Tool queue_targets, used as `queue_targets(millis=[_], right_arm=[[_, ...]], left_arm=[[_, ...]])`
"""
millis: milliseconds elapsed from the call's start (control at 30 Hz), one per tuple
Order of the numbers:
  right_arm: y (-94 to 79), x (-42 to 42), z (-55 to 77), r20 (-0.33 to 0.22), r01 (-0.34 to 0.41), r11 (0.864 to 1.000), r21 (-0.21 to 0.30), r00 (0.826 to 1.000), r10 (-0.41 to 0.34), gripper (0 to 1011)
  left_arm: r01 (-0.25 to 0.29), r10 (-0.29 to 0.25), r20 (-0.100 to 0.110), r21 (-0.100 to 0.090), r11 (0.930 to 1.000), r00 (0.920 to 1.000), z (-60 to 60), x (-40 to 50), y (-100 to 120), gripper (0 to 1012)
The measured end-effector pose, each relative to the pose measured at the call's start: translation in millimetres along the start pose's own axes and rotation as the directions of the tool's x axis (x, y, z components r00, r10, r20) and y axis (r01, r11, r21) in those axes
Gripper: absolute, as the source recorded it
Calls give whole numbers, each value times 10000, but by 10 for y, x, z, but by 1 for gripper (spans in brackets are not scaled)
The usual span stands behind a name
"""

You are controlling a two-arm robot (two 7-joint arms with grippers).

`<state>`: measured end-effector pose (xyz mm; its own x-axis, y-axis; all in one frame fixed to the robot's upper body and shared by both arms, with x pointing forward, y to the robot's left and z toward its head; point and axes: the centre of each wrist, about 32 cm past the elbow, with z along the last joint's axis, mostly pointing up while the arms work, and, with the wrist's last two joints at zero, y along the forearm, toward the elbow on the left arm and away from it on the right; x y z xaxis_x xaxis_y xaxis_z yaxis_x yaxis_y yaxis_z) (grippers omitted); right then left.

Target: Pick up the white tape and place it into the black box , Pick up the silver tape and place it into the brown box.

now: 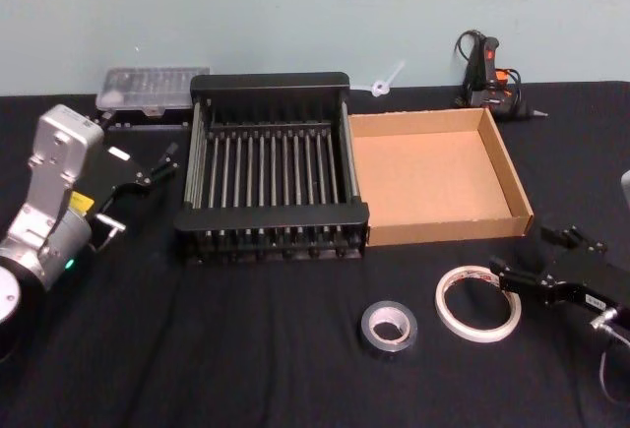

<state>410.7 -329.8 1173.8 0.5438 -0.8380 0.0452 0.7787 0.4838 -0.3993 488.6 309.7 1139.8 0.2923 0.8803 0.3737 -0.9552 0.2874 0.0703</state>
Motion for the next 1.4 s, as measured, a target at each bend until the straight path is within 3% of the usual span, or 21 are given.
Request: queue_targets(millis=[533, 1400], right_arm=[[68, 0, -68, 105, -91, 9967, -807, 9999, 100, 1002], [173, 11, -133, 33, -127, 9928, -1189, 9999, 131, 1002]], left_arm=[[0, 0, 1, 0, 10000, 10000, 0, 0, 0, 1001], [0, 0, 0, 0, 10000, 10000, 0, 0, 0, 1001]])
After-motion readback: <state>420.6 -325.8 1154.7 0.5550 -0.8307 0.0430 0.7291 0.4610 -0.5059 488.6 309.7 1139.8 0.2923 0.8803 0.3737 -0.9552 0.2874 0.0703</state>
